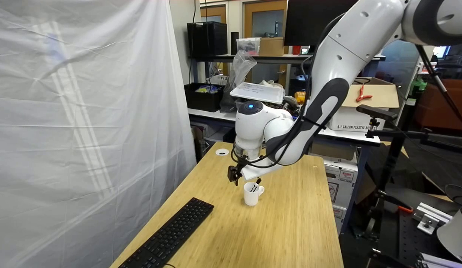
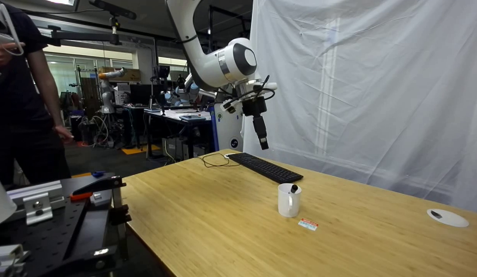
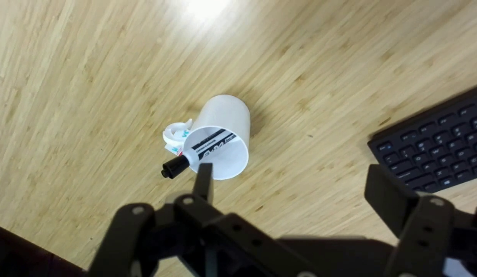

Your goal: Place the black marker inside the white mug

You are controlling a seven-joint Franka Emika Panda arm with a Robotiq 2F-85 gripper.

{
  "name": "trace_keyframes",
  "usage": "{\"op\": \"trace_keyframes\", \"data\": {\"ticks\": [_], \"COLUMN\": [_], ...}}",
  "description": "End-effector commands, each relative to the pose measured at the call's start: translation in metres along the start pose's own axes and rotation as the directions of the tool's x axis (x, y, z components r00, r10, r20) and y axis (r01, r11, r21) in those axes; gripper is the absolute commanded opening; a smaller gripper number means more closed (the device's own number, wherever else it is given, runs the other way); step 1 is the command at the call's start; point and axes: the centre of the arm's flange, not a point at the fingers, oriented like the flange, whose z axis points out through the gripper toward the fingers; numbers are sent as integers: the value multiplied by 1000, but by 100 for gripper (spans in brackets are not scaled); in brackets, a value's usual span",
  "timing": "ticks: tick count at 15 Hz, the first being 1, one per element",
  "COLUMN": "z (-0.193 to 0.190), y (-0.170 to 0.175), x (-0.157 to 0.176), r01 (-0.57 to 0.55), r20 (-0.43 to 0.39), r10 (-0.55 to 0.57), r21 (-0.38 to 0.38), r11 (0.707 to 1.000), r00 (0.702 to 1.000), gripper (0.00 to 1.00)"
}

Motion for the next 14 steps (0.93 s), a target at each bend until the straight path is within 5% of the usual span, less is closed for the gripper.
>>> {"op": "trace_keyframes", "data": {"ticks": [1, 7, 14], "z": [-27, -47, -43], "y": [15, 15, 17], "x": [-5, -19, -45], "r01": [118, 327, 587], "r20": [57, 90, 107], "r10": [-120, -333, -596], "r21": [26, 78, 103], "r11": [993, 942, 803], "r00": [991, 939, 796], "gripper": [100, 100, 100]}}
